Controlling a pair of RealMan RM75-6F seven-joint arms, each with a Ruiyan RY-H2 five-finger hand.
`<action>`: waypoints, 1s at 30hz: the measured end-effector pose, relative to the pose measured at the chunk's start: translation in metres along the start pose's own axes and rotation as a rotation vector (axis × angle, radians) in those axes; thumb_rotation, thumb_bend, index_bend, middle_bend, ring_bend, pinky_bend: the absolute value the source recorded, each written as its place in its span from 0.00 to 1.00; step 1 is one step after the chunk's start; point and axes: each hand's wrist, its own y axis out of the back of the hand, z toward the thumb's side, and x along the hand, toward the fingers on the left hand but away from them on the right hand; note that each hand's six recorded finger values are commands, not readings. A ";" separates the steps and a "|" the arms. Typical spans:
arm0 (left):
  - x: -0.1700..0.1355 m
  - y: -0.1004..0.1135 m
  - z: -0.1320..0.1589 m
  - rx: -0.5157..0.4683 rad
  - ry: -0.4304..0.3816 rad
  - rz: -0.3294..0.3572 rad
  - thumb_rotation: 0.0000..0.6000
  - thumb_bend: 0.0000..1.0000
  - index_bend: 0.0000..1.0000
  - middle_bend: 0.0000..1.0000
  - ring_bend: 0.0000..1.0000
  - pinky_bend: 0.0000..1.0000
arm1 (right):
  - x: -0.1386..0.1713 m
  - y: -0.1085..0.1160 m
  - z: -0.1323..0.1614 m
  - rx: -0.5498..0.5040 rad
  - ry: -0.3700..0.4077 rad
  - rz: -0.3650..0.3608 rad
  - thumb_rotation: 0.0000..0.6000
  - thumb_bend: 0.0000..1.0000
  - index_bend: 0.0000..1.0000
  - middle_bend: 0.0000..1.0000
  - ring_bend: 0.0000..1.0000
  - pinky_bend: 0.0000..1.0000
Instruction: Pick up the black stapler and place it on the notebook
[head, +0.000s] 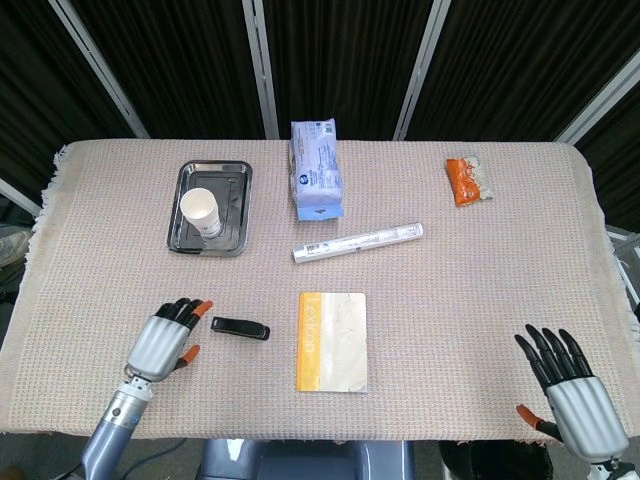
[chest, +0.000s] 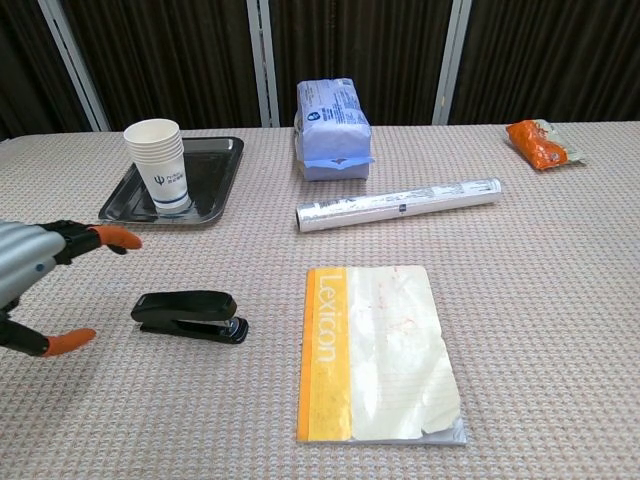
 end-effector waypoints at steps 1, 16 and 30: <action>0.004 -0.002 0.008 -0.007 -0.021 -0.001 1.00 0.14 0.15 0.20 0.17 0.31 | 0.001 0.000 0.000 0.002 0.002 -0.003 1.00 0.00 0.00 0.00 0.00 0.00; 0.028 -0.015 0.042 -0.007 -0.086 -0.019 1.00 0.13 0.30 0.30 0.26 0.34 | 0.009 0.010 -0.003 -0.022 0.005 -0.037 1.00 0.00 0.00 0.00 0.00 0.00; 0.045 -0.033 0.044 -0.002 -0.089 -0.013 1.00 0.27 0.58 0.48 0.43 0.49 | 0.020 0.014 -0.002 -0.016 0.010 -0.061 1.00 0.00 0.00 0.00 0.00 0.00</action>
